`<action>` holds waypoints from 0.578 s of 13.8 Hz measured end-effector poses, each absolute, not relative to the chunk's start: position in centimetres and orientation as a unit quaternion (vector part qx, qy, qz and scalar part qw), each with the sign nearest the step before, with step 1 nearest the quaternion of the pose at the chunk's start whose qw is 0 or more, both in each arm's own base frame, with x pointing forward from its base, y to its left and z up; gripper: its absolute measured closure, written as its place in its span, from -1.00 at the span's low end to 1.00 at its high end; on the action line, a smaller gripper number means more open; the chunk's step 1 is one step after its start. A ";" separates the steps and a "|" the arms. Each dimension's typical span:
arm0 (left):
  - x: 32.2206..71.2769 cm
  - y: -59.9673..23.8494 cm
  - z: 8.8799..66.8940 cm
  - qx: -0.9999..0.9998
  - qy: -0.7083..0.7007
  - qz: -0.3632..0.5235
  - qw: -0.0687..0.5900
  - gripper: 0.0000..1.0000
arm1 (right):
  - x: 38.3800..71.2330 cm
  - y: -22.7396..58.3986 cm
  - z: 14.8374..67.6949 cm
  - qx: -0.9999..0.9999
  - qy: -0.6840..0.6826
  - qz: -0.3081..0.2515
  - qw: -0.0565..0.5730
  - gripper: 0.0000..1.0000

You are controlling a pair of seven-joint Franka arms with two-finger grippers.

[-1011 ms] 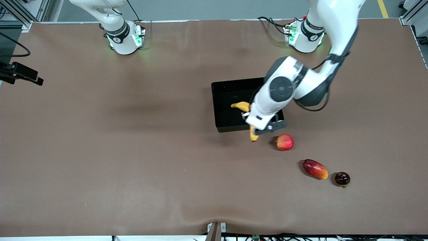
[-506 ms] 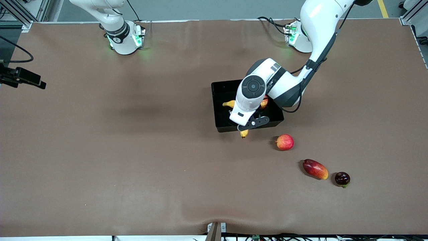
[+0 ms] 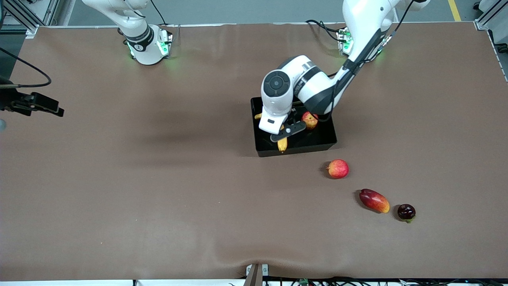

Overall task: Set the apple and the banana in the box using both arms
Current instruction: 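Lower the banana into the box and open the left gripper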

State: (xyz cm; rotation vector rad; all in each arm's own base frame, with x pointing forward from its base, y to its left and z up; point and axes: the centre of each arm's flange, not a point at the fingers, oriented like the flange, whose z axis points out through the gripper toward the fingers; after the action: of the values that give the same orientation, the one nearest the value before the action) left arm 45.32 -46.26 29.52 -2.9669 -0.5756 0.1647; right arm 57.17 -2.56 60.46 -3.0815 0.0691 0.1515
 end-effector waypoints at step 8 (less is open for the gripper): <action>43.6 -47.1 24.2 -0.978 -0.184 0.069 0.069 0.26 | 59.1 -1.1 59.5 -0.999 0.011 0.017 0.027 -1.00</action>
State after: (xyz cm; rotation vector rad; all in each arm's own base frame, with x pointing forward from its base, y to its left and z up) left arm 43.56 -47.06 24.17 -2.9435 -0.5544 0.2085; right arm 59.10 -1.13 59.47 -3.0877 0.0326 0.0524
